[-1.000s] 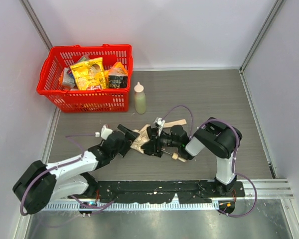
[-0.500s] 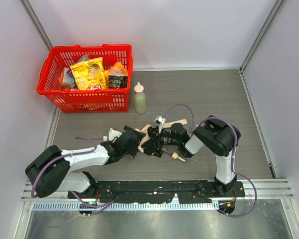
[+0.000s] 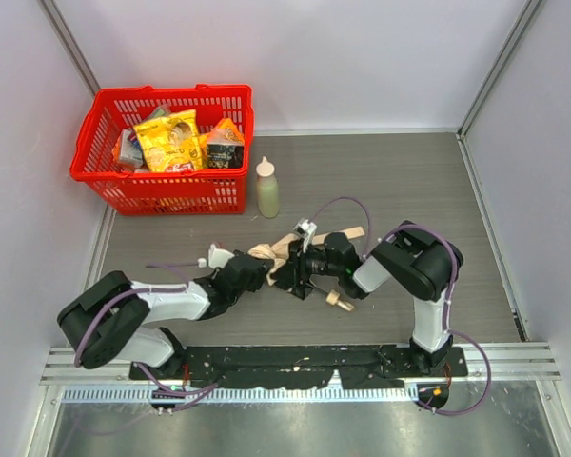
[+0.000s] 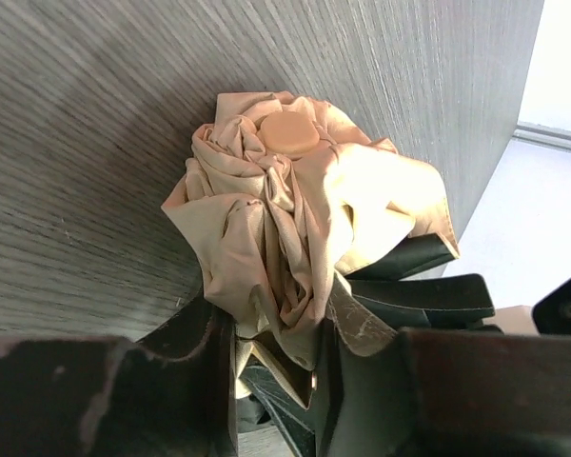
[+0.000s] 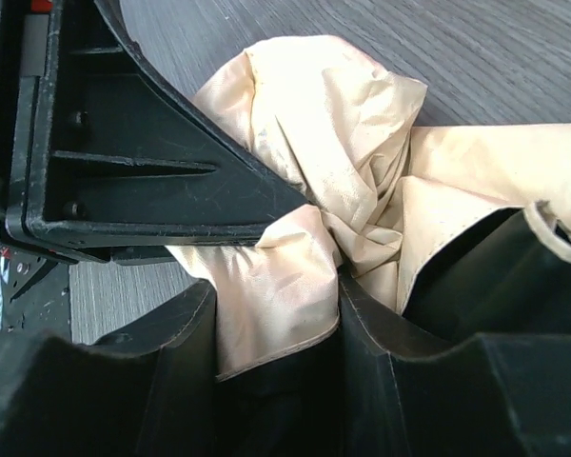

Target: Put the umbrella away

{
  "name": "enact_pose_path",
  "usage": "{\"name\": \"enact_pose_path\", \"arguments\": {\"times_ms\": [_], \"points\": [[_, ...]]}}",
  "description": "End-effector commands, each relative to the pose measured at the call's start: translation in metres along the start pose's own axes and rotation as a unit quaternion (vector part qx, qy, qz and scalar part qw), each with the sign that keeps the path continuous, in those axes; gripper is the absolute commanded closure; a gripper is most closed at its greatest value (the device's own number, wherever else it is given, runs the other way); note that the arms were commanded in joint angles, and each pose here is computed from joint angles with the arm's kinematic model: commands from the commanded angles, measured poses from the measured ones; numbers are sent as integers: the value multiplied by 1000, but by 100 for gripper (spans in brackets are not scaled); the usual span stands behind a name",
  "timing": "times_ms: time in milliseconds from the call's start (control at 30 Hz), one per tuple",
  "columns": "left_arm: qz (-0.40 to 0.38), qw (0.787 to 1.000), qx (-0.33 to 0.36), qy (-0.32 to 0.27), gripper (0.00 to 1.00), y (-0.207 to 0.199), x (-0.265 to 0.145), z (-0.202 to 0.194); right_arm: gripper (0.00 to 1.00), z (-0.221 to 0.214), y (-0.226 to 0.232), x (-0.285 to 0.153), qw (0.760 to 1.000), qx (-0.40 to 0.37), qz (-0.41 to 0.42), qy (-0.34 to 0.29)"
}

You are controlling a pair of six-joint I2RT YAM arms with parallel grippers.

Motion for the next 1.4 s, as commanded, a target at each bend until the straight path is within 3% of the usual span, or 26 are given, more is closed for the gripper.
{"name": "enact_pose_path", "arguments": {"times_ms": [0, 33, 67, 100, 200, 367, 433, 567, 767, 1100, 1167, 1233, 1267, 1333, 1367], "points": [[99, 988, 121, -4, 100, 58, 3, 2, 68, -31, 6, -17, 988, 79, -66, 118], [99, 988, 120, 2, 100, 59, 1, 2, 59, -25, 4, -18, 986, 78, -96, 111], [96, 988, 120, 7, 100, 58, 0, 1, 43, -13, 12, -22, 985, 70, -112, 108], [97, 988, 120, 11, 100, 59, -1, 0, 36, 3, 22, -25, 988, 51, -120, 85], [103, 987, 120, 22, 100, 57, -5, 0, 31, 31, 33, -41, 981, -12, -188, 47], [118, 985, 118, 31, 100, 52, -10, 0, 28, 60, 59, -52, 955, -167, -245, -14], [120, 985, 115, 35, 100, 48, -10, 0, 28, 54, 68, -44, 950, -212, -229, -9], [152, 981, 113, 49, 100, 47, -13, -1, 28, 41, 82, -26, 918, -317, -239, -14], [172, 977, 109, 62, 100, 49, -16, -3, 29, 23, 78, -6, 886, -387, -255, -23], [216, 968, 94, 87, 100, 51, -18, -8, 31, -21, 36, 10, 848, -424, -314, 48], [220, 967, 92, 91, 100, 51, -17, -8, 37, -28, 30, 9, 846, -413, -332, 57], [220, 967, 92, 90, 100, 48, -17, -7, 61, -34, 18, 7, 835, -403, -367, 73], [219, 967, 93, 89, 100, 48, -18, -7, 77, -37, 16, 5, 836, -391, -378, 80], [212, 969, 90, 85, 100, 46, -18, -5, 99, -46, 12, 1, 848, -368, -370, 94], [205, 971, 89, 82, 100, 45, -18, -4, 99, -46, 10, -1, 853, -357, -367, 95]]}}
Point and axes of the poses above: each gripper's point midway between its finger pads, its own x axis out along the fingers, its own y axis along the line the jaws close on, z = x × y, the point moved 8 cm from there along -x, back along the fingers, and after that the axes turned 11 degrees about x, right-handed, at the moved point
